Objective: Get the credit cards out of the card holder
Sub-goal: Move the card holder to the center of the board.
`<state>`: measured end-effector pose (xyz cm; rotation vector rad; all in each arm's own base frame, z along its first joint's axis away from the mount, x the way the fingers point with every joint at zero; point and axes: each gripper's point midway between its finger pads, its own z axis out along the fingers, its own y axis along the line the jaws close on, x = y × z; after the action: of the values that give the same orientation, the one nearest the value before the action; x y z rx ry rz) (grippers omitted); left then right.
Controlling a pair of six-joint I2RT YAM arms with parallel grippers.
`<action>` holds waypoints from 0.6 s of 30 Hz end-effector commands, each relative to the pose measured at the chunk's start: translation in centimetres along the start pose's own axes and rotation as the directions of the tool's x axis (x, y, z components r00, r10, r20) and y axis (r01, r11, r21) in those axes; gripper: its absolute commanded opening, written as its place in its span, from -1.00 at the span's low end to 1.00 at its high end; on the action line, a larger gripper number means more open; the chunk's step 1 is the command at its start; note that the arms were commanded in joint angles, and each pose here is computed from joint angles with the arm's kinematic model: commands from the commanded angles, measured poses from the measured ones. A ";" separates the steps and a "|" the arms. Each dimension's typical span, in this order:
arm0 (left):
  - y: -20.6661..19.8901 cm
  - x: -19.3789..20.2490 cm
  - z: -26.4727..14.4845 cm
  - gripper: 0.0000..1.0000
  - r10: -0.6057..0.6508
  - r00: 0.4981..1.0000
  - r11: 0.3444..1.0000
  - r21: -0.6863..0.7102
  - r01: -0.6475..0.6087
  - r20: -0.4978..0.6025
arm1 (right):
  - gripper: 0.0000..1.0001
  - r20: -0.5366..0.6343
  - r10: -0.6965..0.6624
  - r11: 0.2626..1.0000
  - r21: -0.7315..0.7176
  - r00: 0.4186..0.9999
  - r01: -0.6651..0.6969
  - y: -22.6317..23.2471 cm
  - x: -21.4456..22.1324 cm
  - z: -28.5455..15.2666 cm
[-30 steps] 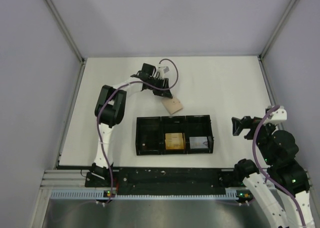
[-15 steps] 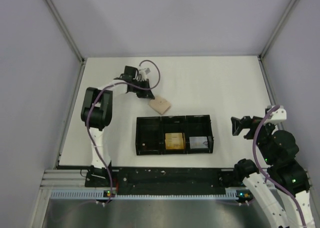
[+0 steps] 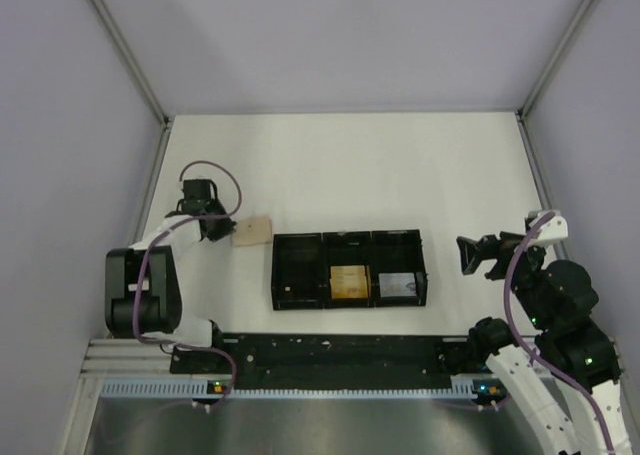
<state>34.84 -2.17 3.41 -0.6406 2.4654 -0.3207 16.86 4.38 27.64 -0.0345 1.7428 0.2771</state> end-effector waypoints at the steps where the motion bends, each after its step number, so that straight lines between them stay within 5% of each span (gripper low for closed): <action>1: 5.9 -0.5 -2.8 -1.00 -0.107 0.977 0.958 -0.246 0.150 0.182 | 0.97 0.031 -0.024 0.995 -0.093 0.999 0.027 1.6 -0.7 0.1; 5: 7.6 0.9 -4.4 -0.91 -0.165 0.954 0.940 -0.252 0.228 0.248 | 0.97 0.027 -0.056 0.980 -0.192 0.998 0.060 3.3 -0.6 0.1; 12: 6.1 2.8 -5.5 0.02 -0.232 0.942 0.955 -0.126 0.268 0.244 | 0.97 -0.059 -0.035 0.946 -0.325 0.998 0.013 6.4 -1.5 0.8; 16: 4.9 0.9 -8.8 0.71 -0.203 0.926 0.968 -0.075 0.238 0.319 | 0.97 -0.251 0.018 0.919 -0.377 0.968 -0.115 8.6 0.2 2.8; 18: 3.9 -0.6 -11.3 0.78 -0.172 0.914 0.978 -0.045 0.202 0.367 | 0.97 -0.339 0.030 0.910 -0.379 0.940 -0.166 9.3 1.6 3.6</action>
<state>26.61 2.20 5.80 -0.9630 2.1946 -0.1302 18.12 11.19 27.27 -0.2798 1.9024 0.5650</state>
